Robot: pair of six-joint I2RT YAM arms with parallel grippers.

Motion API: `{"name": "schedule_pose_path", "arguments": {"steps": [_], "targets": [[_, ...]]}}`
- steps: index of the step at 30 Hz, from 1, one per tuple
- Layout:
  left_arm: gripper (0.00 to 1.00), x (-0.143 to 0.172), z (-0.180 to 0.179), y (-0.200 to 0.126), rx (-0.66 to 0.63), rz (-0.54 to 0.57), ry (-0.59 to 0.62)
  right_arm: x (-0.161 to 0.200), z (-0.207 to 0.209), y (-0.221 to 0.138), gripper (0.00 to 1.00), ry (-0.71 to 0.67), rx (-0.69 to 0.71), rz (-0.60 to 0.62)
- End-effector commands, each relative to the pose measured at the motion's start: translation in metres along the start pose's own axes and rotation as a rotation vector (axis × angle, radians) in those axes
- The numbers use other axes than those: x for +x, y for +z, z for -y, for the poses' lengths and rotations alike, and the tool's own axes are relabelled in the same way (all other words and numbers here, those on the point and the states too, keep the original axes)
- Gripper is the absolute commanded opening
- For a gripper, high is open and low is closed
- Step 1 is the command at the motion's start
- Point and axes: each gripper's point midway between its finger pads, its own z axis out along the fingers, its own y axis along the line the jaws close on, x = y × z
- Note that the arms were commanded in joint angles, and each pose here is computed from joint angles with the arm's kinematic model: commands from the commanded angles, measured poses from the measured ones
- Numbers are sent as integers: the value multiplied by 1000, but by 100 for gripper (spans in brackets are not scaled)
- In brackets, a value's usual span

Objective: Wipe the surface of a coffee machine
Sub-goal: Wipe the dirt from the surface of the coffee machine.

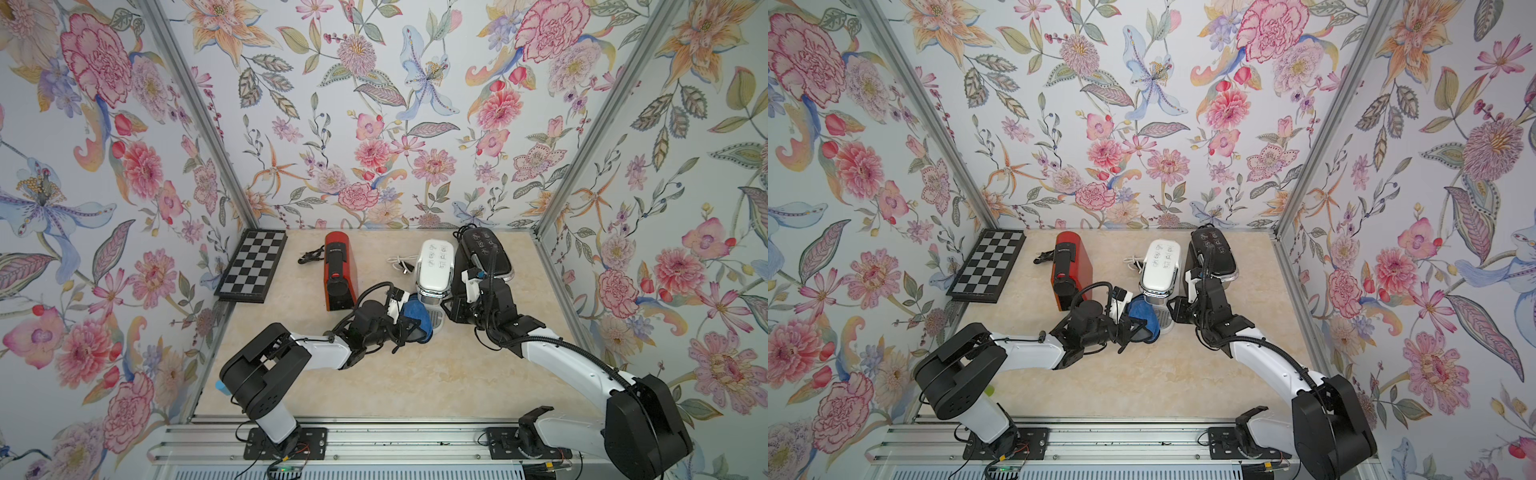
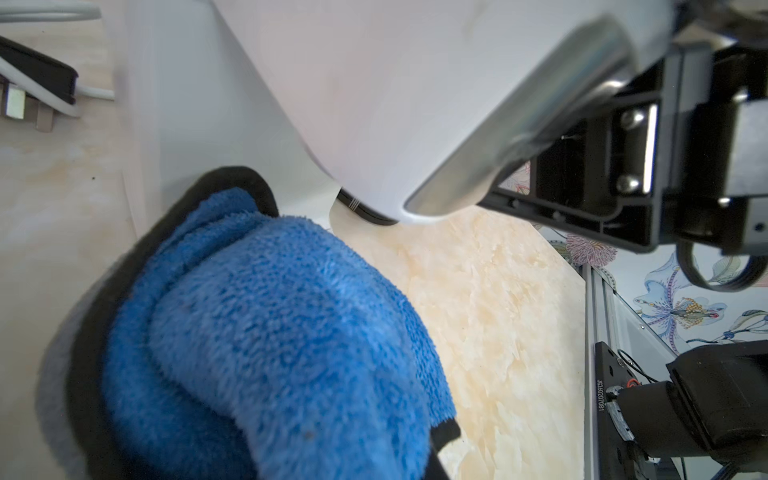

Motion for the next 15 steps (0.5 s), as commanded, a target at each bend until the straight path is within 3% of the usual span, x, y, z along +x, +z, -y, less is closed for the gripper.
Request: {"name": "schedule_pose_path", "arguments": {"steps": [1, 6, 15], "targets": [[0, -22, 17, -4, 103, 163, -61, -4, -10, 1, 41, -5, -32, 19], [0, -23, 22, 6, 169, 190, -112, -4, -11, 1, 41, -6, -34, 22], [0, -45, 47, 14, 217, 240, -49, -1, -9, 0, 42, 1, -28, 22]]}}
